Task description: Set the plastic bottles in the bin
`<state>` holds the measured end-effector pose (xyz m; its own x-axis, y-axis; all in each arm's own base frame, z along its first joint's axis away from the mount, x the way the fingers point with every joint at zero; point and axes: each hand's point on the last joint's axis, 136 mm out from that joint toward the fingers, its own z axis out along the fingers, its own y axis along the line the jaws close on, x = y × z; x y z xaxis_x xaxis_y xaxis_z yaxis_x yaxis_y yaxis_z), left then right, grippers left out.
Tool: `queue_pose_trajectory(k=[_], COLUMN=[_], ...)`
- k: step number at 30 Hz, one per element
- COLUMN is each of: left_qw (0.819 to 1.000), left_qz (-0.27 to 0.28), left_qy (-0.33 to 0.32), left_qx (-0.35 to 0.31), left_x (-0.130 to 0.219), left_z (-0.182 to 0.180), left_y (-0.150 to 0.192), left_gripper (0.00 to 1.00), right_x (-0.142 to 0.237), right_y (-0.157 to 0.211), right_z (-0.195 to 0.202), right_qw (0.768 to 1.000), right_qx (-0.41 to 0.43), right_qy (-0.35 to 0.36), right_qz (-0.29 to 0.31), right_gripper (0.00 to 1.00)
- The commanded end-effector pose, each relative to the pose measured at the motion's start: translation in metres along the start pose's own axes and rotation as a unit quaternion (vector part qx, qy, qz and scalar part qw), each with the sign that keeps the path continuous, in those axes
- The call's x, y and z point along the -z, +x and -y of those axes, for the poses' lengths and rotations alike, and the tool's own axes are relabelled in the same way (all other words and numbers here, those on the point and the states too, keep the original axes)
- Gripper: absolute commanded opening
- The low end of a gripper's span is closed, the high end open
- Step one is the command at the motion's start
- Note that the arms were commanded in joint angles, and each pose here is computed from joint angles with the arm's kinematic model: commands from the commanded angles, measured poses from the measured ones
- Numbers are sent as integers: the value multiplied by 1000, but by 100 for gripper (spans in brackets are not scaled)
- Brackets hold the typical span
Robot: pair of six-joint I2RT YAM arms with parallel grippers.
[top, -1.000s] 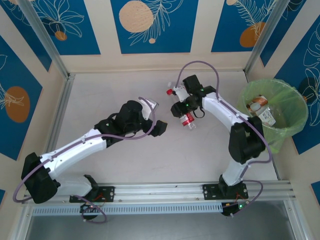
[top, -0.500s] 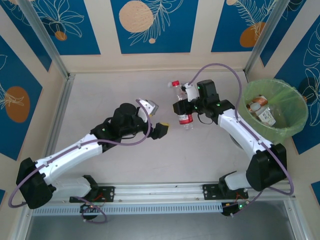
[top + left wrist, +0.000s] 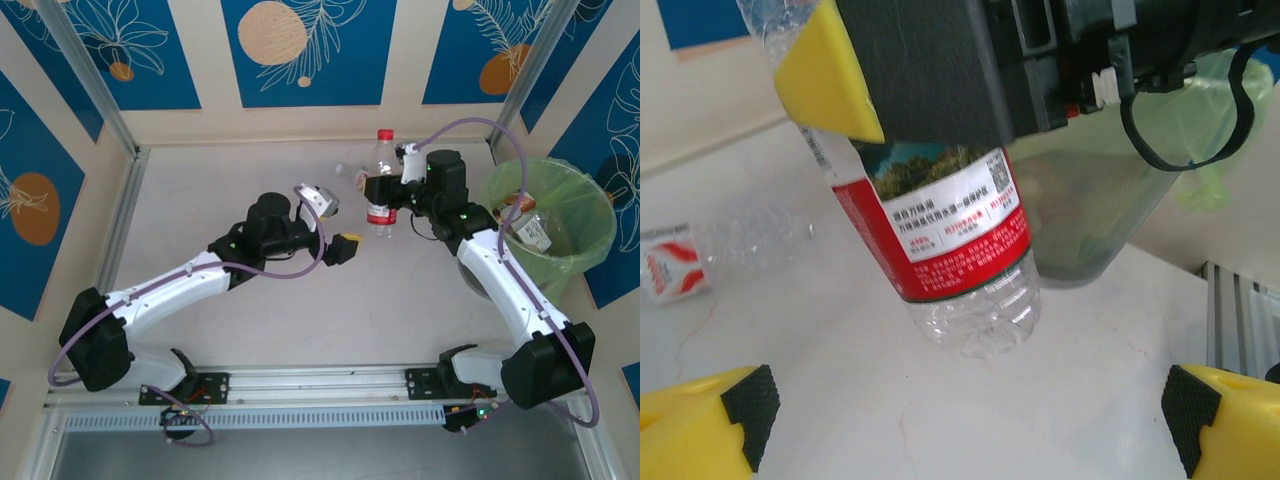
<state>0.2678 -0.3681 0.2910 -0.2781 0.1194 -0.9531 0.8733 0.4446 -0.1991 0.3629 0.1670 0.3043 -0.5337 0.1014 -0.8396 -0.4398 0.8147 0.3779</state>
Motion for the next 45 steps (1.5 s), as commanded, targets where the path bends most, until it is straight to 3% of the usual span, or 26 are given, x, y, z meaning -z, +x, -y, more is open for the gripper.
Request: queue_pose_trajectory(k=[1,10,21,26,29,33,40,45], left_qw=[997,991,998,998,998,997,996,996], left_qz=[64,55,36,26,19,14,9,15], left_qy=[33,120,39,27,43,58,75,76], left_qx=[-37,-27,32,43,44,43,41,43], left_x=[0,-6,-18,-23,-26,-28,-28,-28], left_z=[14,40,8,2,6,11,17,17], left_y=[-43,-38,-26,-16,-13,-13,-11,-14], left_gripper=[100,100,100,100,100,100,100,100], right_x=[29,83,157,195,204,227,271,280], right_y=[-40,-77,-96,-110,-118,-123,-119,-101], right_z=[1,18,67,95,100,120,160,191], right_qw=[998,990,962,927,915,886,835,823], right_qx=[-13,-27,-49,-80,-84,-66,-36,-61], right_qy=[16,47,156,214,221,286,405,444], right_qz=[55,131,218,296,326,360,371,349], right_gripper=[55,55,56,57,57,57,58,58])
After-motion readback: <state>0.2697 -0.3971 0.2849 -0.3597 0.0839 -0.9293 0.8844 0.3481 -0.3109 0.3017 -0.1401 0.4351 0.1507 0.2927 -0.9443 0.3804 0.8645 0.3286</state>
